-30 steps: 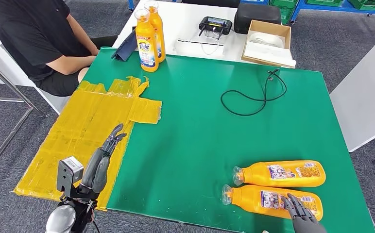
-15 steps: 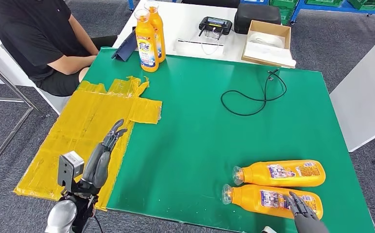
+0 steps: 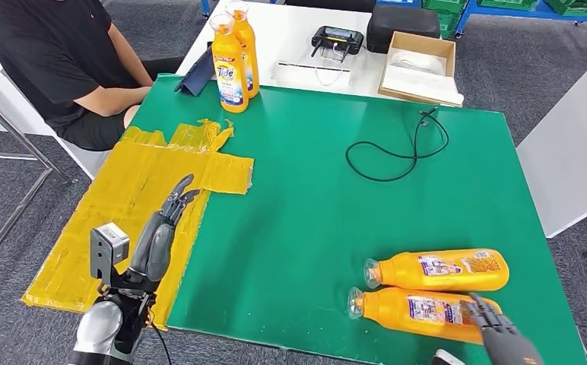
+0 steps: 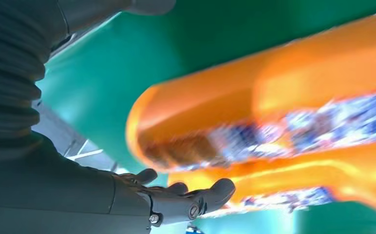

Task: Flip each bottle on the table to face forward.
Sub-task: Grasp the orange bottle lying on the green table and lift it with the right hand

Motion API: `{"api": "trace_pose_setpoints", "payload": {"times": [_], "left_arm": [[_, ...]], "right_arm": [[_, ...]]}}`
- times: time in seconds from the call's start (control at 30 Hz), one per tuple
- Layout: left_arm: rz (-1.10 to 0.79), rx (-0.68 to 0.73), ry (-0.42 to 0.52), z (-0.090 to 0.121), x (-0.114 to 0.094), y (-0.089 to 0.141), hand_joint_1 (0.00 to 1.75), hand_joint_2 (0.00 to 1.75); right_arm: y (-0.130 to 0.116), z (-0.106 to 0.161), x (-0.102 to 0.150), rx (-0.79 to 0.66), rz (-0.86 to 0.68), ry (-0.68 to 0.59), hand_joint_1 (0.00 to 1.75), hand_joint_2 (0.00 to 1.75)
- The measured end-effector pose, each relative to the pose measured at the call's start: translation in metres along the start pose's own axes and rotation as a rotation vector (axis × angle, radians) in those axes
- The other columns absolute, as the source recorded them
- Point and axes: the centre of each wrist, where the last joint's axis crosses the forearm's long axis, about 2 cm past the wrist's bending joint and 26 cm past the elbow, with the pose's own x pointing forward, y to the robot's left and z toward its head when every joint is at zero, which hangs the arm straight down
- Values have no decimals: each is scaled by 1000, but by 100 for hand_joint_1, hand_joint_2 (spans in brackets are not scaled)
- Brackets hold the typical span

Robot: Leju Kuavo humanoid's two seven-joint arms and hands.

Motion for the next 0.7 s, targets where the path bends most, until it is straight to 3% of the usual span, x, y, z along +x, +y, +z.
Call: {"api": "trace_pose_setpoints", "payload": {"times": [0.2, 0.7], "left_arm": [[6, -2, 3, -2, -1, 2, 0, 0], [4, -6, 7, -5, -2, 4, 0, 0]], "right_arm": [[-18, 2, -14, 2, 46, 14, 0, 175], [-24, 4, -21, -13, 72, 36, 0, 175]]}}
